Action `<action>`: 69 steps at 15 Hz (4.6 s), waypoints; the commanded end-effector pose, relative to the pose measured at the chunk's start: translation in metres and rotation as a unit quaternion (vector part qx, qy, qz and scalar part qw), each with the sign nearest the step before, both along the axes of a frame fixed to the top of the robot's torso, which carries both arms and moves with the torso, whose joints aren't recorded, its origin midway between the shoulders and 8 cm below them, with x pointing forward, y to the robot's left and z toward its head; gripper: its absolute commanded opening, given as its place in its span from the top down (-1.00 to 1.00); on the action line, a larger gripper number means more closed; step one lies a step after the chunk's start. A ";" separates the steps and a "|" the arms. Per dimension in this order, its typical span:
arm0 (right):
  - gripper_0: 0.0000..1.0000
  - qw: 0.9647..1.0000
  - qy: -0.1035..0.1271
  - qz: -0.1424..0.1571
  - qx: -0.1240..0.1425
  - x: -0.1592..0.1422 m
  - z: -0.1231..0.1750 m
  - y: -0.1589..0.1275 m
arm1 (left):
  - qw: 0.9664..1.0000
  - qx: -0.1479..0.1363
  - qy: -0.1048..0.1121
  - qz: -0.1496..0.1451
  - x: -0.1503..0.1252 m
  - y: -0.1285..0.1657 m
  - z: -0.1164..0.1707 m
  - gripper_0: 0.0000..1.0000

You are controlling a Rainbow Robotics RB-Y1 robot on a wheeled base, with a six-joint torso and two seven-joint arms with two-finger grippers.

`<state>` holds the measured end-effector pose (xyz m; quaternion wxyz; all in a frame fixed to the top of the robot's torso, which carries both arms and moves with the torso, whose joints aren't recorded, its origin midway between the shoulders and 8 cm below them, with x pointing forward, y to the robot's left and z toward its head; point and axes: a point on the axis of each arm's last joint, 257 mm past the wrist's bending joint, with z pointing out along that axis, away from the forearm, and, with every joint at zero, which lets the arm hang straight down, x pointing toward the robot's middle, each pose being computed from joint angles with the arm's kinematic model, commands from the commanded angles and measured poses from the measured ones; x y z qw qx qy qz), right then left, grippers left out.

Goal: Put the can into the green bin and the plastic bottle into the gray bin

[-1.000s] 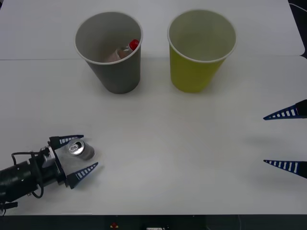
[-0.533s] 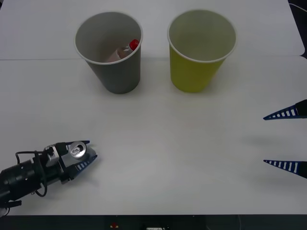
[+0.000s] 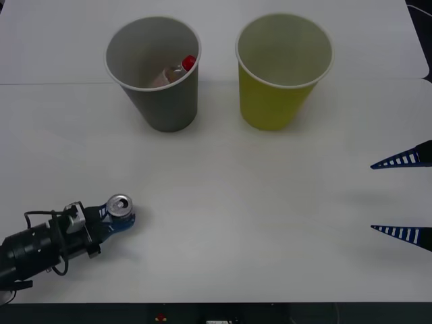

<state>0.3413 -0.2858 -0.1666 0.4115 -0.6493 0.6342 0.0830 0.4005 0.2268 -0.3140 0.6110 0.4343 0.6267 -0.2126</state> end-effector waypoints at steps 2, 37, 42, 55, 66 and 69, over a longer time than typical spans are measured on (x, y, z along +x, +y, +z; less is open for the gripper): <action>-1.00 1.000 0.000 0.000 0.000 0.000 0.000 0.000 | 1.000 0.006 0.004 -0.020 0.000 -0.008 0.011 1.00; -1.00 1.000 0.000 0.000 0.000 0.000 0.000 0.000 | 0.986 0.091 0.131 0.044 0.048 -0.204 0.255 1.00; -1.00 1.000 0.000 0.000 0.000 0.000 0.000 0.000 | 0.981 0.114 0.150 0.042 0.080 -0.239 0.282 1.00; -1.00 1.000 0.000 0.000 0.000 0.000 0.000 0.000 | 0.973 0.133 0.159 0.099 0.179 -0.354 0.323 1.00; -1.00 1.000 0.000 0.000 0.000 0.000 0.000 0.000 | 0.977 0.140 0.136 0.086 0.183 -0.353 0.330 -1.00; -1.00 1.000 0.000 0.000 0.000 0.000 0.000 0.000 | 0.980 0.150 0.112 0.065 0.178 -0.327 0.341 -1.00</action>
